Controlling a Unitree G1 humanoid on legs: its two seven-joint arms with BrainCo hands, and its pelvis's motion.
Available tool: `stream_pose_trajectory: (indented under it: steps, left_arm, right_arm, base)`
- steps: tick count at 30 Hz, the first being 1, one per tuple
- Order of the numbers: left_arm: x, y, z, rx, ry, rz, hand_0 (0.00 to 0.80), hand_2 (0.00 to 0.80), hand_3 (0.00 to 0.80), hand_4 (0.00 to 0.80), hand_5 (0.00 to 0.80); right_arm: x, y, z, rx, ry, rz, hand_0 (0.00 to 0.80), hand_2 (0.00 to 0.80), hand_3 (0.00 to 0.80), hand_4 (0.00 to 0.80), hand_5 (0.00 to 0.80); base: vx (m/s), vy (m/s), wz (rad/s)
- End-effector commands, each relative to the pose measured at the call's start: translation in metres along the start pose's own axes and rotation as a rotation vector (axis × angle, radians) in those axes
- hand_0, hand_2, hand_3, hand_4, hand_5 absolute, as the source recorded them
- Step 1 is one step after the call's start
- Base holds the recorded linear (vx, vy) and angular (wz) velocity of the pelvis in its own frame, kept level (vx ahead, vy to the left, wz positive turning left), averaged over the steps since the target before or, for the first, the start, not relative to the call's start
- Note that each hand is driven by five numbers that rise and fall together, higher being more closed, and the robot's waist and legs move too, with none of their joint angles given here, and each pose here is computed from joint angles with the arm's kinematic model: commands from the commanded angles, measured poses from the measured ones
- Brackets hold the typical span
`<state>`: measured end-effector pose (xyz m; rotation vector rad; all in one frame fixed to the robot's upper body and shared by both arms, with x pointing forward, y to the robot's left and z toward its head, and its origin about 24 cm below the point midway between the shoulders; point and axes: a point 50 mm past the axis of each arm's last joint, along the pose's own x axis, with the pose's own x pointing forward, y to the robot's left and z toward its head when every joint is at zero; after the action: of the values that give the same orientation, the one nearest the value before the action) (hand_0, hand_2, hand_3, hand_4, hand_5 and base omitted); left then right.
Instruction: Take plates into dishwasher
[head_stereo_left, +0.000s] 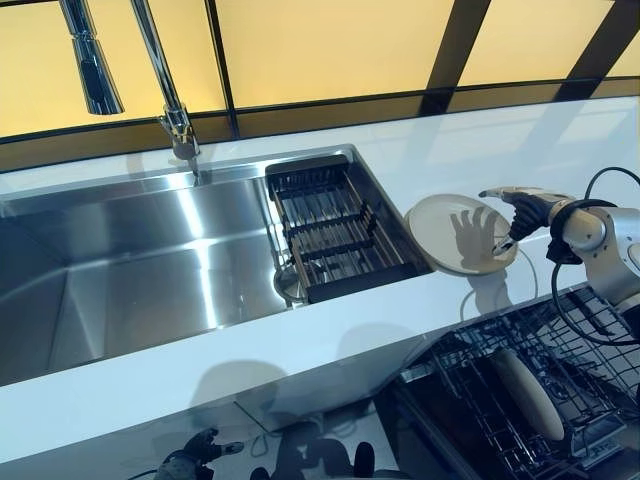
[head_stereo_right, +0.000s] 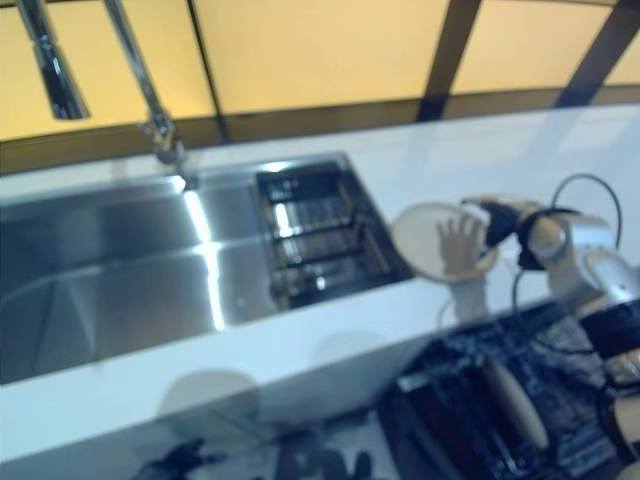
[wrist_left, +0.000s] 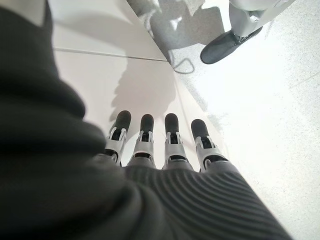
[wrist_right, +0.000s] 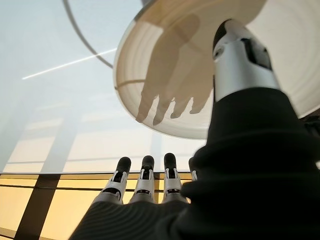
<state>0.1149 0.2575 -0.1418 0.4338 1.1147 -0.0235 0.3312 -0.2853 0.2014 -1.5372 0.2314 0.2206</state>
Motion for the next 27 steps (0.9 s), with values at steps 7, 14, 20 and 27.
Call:
stream_pose_trajectory:
  steps: [7,14,20,27]
  left_arm:
    - [0.002,0.018,0.005,0.004,-0.022,0.062,0.000,0.000,0.000,0.000,0.000]
    - [0.001,0.018,0.001,-0.010,-0.020,0.066,0.000,0.000,0.000,0.000,0.000]
    - [0.001,0.017,-0.001,-0.013,-0.018,0.068,0.000,0.000,0.000,0.000,0.000]
    - [0.002,0.015,0.000,-0.012,-0.016,0.068,0.000,0.000,0.000,0.000,0.000]
  right_arm:
    - [-0.027,-0.021,-0.001,0.046,-0.042,-0.132,0.000,0.000,0.000,0.000,0.000]
    - [-0.038,-0.009,-0.004,0.063,-0.059,-0.099,0.000,0.000,0.000,0.000,0.000]
    - [-0.040,0.005,0.001,0.074,-0.091,-0.050,0.000,0.000,0.000,0.000,0.000]
    - [-0.035,0.023,0.010,0.075,-0.129,0.009,0.000,0.000,0.000,0.000,0.000]
  base:
    - [0.000,0.000,0.00]
    - [0.000,0.000,0.00]
    - [0.000,0.000,-0.01]
    - [0.000,-0.001,-0.01]
